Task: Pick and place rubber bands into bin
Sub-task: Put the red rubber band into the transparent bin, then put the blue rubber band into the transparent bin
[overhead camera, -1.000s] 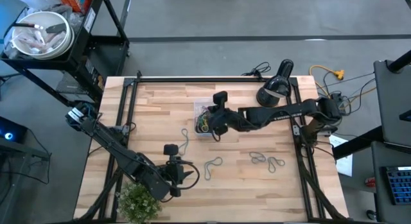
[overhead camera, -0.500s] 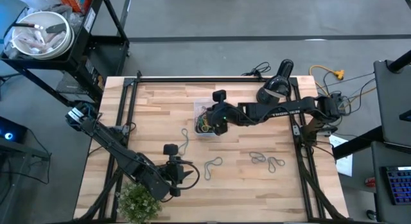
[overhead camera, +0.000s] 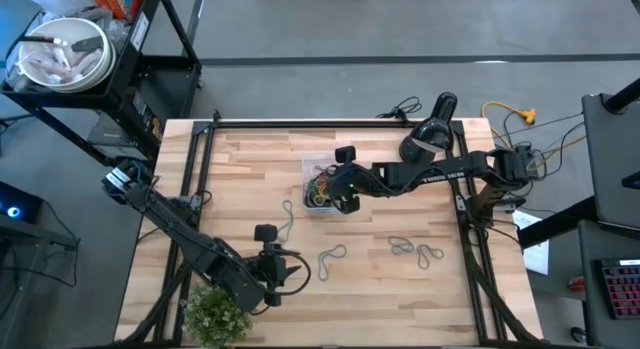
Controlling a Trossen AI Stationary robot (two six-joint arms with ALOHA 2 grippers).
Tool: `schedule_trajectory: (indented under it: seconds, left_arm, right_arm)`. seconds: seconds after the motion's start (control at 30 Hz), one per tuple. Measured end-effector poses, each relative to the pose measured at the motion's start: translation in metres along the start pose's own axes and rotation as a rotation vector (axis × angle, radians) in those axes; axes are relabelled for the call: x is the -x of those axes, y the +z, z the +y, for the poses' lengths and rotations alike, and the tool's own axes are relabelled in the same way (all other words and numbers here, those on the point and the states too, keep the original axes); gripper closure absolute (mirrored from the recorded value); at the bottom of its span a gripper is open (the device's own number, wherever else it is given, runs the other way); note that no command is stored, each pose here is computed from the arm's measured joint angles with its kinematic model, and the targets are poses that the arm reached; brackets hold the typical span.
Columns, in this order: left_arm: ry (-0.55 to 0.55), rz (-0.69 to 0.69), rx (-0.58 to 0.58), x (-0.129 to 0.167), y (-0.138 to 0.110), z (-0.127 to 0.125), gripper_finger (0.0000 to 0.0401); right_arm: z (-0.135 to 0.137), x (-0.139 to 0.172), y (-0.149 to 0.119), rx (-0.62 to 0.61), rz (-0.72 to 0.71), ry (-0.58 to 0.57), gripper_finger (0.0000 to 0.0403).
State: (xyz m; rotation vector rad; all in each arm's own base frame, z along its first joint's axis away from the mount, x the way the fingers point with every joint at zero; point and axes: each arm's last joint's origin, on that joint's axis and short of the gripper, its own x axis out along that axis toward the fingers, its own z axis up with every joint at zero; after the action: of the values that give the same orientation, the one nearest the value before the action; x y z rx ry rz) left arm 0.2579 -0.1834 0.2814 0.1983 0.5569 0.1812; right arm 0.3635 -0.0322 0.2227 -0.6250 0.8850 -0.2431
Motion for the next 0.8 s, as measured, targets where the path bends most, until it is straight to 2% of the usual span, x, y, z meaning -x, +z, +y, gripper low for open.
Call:
schedule_trajectory:
  seconds: [0.23,0.57,0.8]
  left_arm:
    - [0.0,0.0,0.0,0.0,0.0,0.0,0.0269]
    - [0.0,0.0,0.0,0.0,0.0,0.0,0.0269]
    - [0.0,0.001,-0.001,-0.0001,-0.0001,-0.0001,0.0269]
  right_arm:
    - [0.0009,-0.0006,0.0008,-0.003,-0.04,0.054,0.0386]
    - [0.0002,-0.0008,0.001,-0.016,-0.041,0.048,0.0321]
    - [0.0004,-0.0007,0.0009,-0.019,-0.039,0.049,0.03]
